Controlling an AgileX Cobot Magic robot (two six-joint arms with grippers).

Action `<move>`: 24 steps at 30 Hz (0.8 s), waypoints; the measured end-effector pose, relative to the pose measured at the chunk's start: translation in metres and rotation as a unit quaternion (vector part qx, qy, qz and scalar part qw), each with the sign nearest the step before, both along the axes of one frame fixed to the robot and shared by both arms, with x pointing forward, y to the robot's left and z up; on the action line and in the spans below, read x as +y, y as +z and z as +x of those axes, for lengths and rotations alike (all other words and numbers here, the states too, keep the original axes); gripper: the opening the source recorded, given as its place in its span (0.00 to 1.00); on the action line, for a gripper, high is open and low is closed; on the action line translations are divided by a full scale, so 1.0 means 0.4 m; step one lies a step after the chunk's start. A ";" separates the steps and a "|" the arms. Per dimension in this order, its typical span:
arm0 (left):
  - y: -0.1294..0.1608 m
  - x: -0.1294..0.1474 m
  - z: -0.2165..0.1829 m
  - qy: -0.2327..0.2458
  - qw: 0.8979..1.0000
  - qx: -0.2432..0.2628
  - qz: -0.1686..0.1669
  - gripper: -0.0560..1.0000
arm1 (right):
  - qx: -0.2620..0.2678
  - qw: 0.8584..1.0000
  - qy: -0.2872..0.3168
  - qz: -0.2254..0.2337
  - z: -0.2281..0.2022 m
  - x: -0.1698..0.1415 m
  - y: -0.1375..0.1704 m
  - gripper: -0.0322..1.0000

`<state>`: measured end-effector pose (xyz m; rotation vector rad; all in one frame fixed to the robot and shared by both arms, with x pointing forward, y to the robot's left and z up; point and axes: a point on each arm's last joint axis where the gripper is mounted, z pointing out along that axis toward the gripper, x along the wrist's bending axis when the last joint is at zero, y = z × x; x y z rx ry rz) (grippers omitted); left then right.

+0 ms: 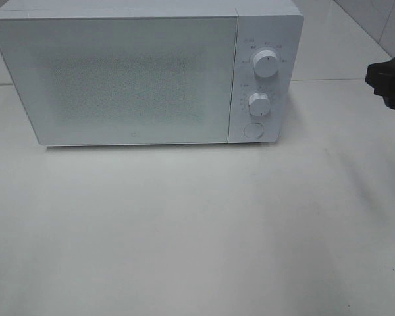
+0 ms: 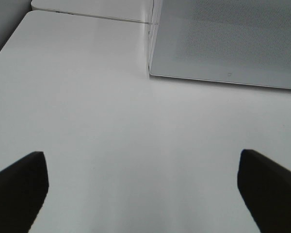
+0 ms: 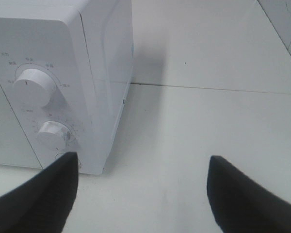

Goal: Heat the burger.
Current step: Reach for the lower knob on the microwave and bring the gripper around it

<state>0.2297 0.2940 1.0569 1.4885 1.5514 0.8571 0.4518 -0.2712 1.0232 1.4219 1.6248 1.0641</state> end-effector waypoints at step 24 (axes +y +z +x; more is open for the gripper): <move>0.000 0.000 0.000 0.000 1.000 0.000 0.000 0.98 | -0.106 0.993 0.012 -0.049 0.029 0.187 -0.151 0.71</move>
